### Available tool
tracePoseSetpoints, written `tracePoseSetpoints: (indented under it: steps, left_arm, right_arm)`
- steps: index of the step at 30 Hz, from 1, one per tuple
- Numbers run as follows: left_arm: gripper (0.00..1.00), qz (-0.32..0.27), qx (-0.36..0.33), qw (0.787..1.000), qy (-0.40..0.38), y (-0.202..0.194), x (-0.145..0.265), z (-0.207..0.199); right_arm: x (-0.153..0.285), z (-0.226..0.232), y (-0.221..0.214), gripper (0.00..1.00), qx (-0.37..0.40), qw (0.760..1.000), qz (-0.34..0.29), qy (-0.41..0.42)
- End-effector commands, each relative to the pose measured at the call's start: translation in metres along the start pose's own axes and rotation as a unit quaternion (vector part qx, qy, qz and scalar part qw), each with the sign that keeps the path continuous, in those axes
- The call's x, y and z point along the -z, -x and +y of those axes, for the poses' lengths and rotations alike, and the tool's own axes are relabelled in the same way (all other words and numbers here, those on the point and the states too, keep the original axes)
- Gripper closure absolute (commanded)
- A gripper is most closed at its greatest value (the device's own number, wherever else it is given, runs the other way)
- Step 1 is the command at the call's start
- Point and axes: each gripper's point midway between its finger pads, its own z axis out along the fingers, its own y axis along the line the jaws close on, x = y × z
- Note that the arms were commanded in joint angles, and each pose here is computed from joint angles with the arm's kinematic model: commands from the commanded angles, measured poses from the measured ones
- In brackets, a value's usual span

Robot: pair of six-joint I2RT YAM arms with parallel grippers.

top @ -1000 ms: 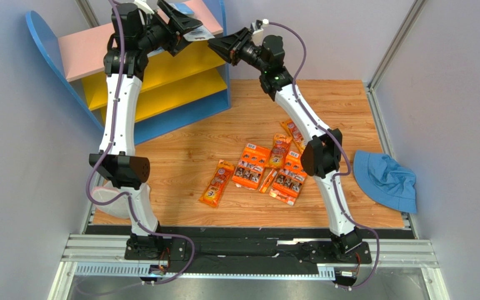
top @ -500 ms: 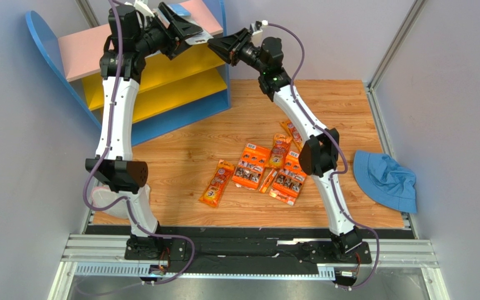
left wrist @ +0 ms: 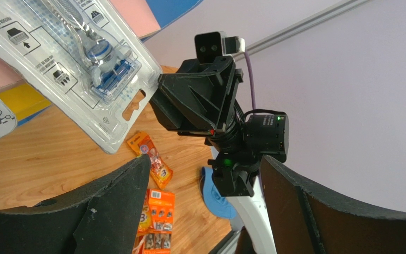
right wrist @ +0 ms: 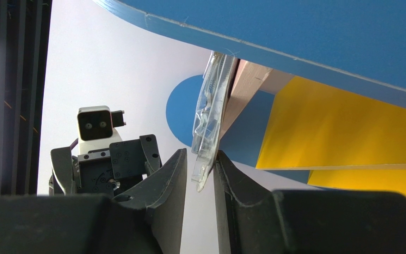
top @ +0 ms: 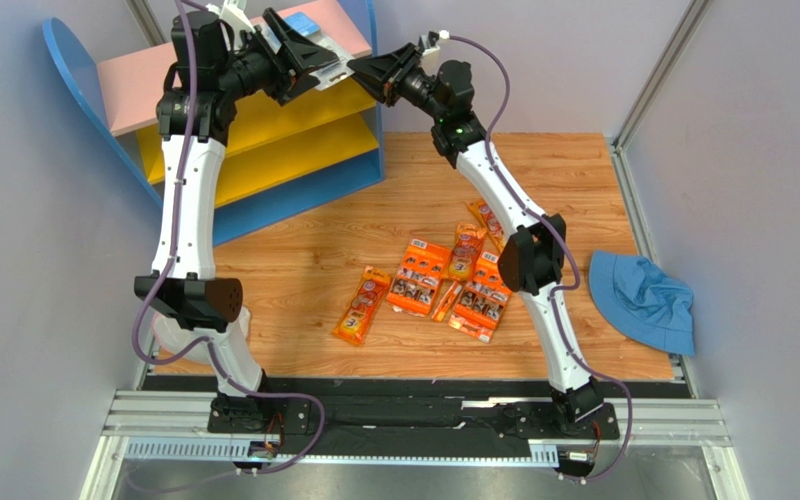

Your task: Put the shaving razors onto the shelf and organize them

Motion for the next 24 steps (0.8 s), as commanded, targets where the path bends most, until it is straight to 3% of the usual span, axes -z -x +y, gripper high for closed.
tracePoseSetpoints:
  steps: [1, 10, 13, 14, 15, 16, 18, 24]
  left_arm:
    - [0.15, 0.004, -0.017, 1.000, -0.015, -0.001, 0.005, -0.011]
    - [0.17, 0.007, -0.068, 0.998, -0.001, -0.009, 0.028, -0.016]
    - [0.37, 0.022, -0.087, 0.996, 0.013, -0.019, 0.031, -0.005]
    - [0.58, 0.024, -0.102, 0.994, 0.014, -0.020, 0.032, -0.002]
    - [0.68, 0.026, -0.106, 0.994, 0.016, -0.022, 0.033, -0.001]
    - [0.86, 0.030, -0.111, 0.993, 0.018, -0.024, 0.032, 0.002]
    - [1.00, 0.038, -0.124, 0.991, 0.024, -0.027, 0.034, 0.006]
    - [1.00, 0.063, -0.144, 0.987, 0.033, -0.040, 0.021, 0.019]
  right_arm:
    - [0.001, 0.044, 0.003, 0.71, 0.042, 0.998, -0.017, 0.051]
    - [-0.007, 0.042, -0.012, 0.70, 0.047, 0.998, -0.016, 0.045]
    - [-0.010, 0.040, -0.020, 0.65, 0.053, 0.998, -0.013, 0.040]
    - [-0.010, 0.041, -0.020, 0.64, 0.056, 0.998, -0.012, 0.040]
    - [-0.011, 0.039, -0.023, 0.62, 0.057, 0.998, -0.009, 0.038]
    - [-0.011, 0.039, -0.023, 0.58, 0.059, 0.998, -0.009, 0.037]
    - [-0.011, 0.038, -0.024, 0.52, 0.060, 0.998, -0.008, 0.034]
    - [-0.010, 0.038, -0.026, 0.41, 0.063, 0.997, -0.003, 0.033]
